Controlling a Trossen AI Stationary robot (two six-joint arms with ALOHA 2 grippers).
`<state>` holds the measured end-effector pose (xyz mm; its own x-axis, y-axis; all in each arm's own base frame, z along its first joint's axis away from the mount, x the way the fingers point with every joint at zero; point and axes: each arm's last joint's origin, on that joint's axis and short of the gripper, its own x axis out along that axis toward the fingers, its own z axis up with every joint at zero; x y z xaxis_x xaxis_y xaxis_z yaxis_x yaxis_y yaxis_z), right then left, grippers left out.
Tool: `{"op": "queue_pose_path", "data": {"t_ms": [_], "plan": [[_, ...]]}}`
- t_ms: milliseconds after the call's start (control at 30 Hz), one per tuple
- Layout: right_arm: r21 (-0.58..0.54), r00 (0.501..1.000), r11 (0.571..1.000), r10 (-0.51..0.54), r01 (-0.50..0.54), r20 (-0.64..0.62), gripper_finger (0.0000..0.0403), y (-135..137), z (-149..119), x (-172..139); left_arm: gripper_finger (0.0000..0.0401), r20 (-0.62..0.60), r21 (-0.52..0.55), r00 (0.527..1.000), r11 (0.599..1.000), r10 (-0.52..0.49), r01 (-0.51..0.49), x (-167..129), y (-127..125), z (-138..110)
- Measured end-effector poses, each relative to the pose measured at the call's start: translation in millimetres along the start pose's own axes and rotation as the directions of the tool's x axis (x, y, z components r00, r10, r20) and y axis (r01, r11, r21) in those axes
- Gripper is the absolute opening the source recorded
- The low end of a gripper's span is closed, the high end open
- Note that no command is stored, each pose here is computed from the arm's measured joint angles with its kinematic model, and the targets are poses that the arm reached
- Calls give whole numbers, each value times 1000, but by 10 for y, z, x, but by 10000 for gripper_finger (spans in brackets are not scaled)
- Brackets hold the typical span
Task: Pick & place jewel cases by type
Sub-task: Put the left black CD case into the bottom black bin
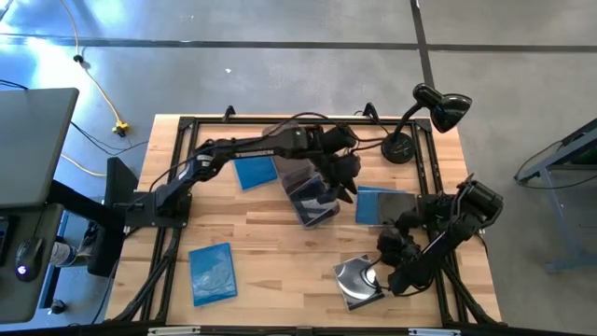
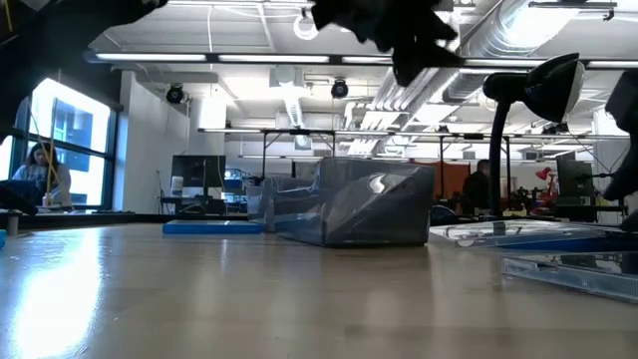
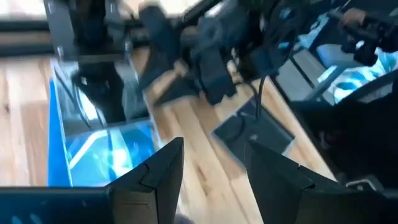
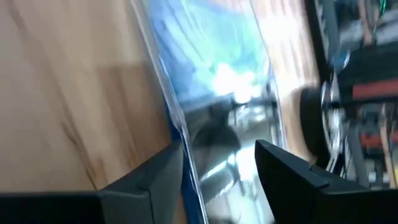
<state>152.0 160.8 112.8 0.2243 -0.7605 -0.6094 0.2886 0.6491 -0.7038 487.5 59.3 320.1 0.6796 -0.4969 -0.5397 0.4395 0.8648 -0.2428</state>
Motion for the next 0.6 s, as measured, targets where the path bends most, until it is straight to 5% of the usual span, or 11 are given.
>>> {"op": "queue_pose_path", "data": {"t_ms": [167,600], "plan": [[-61,989,997,-42,51,145,195,-18,66,-5,168,-19,-4,1000,1000,-2,2,-261,-177,81],[-110,983,984,-123,139,139,195,-98,152,289,168,-250,-84,967,994,44,-66,-690,-660,16]]}}
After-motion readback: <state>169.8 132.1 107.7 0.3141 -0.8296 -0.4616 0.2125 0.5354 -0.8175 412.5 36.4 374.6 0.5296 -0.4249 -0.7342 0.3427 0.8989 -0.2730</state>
